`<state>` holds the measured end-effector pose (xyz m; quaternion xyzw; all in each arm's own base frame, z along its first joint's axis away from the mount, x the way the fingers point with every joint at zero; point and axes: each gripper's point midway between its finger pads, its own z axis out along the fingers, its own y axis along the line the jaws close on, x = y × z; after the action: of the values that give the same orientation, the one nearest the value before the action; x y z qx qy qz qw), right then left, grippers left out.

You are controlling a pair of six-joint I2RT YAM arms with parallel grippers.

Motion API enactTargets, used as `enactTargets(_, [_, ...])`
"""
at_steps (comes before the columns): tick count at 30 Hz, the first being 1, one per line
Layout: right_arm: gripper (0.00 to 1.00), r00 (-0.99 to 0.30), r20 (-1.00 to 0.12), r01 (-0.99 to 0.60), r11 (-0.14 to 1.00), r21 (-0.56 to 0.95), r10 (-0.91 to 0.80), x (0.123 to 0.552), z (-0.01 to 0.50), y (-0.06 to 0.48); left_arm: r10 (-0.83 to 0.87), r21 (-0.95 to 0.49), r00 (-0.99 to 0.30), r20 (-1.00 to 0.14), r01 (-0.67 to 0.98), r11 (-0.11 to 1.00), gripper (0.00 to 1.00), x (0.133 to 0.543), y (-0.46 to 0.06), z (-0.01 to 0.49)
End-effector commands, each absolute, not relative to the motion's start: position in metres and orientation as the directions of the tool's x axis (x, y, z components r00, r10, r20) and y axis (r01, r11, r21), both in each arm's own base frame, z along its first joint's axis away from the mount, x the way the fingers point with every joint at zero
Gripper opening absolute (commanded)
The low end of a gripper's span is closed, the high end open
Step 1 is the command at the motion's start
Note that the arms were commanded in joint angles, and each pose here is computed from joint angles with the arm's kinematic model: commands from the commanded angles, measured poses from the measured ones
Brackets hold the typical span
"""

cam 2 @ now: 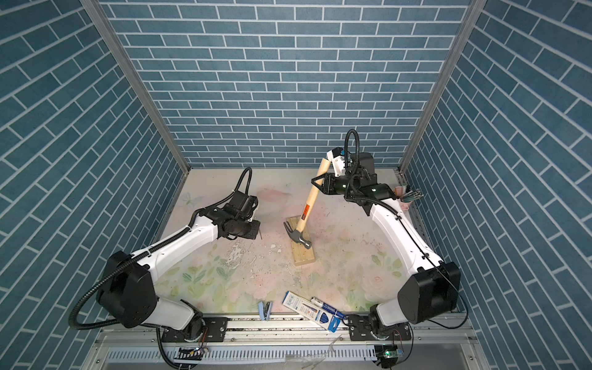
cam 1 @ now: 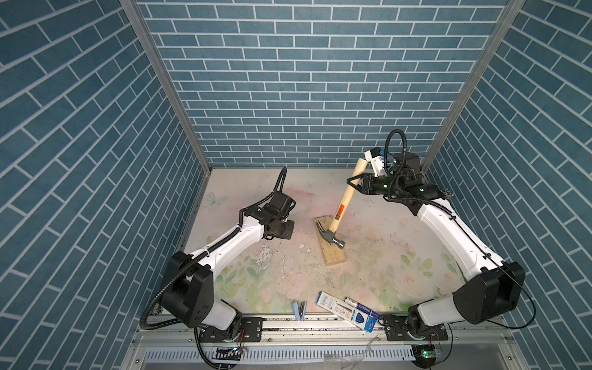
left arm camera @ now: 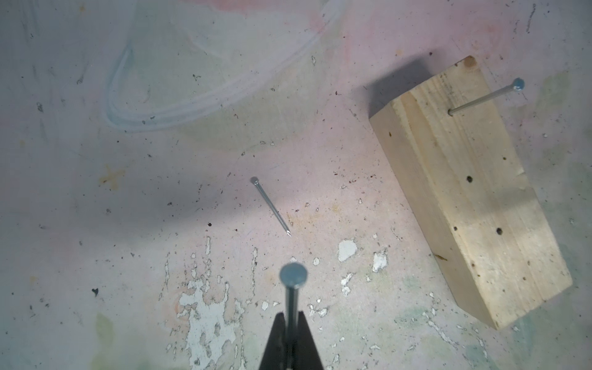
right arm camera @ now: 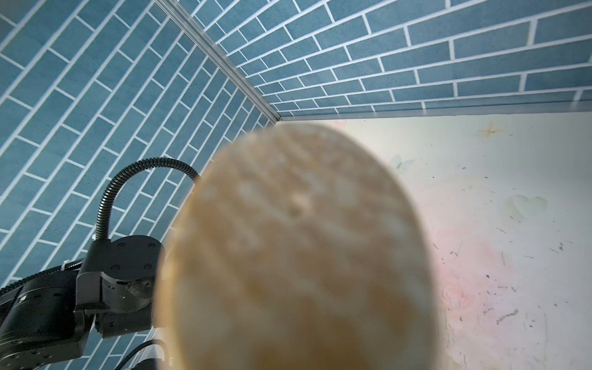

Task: Use a claw hammer to pull out a nail
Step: Place the nail at the center of the board.

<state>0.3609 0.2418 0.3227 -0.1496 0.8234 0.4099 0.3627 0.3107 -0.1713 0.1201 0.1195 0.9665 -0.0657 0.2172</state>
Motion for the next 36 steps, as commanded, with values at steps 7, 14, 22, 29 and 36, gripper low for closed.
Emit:
enactTargets(7, [0.00, -0.613, -0.790, -0.570, 0.680, 0.461, 0.022, 0.345, 0.357, 0.243, 0.138, 0.010, -0.895, -0.425, 0.148, 0.989, 0.00, 0.325, -0.155, 0.096])
enactTargets(14, [0.00, -0.589, -0.808, -0.576, 0.710, 0.405, -0.018, 0.342, 0.357, 0.245, 0.135, 0.030, -0.909, -0.395, 0.135, 0.990, 0.00, 0.329, -0.155, 0.075])
enactTargets(22, [0.00, -0.581, -0.813, -0.577, 0.725, 0.375, -0.043, 0.340, 0.354, 0.246, 0.136, 0.039, -0.919, -0.369, 0.131, 0.991, 0.00, 0.332, -0.157, 0.056])
enactTargets(29, [0.00, -0.573, -0.818, -0.581, 0.726, 0.367, -0.045, 0.337, 0.356, 0.247, 0.144, 0.058, -0.930, -0.338, 0.132, 0.990, 0.00, 0.331, -0.155, 0.041])
enactTargets(36, [0.00, -0.561, -0.826, -0.596, 0.718, 0.360, -0.052, 0.334, 0.358, 0.250, 0.141, 0.063, -0.938, -0.318, 0.128, 0.990, 0.00, 0.331, -0.154, 0.030])
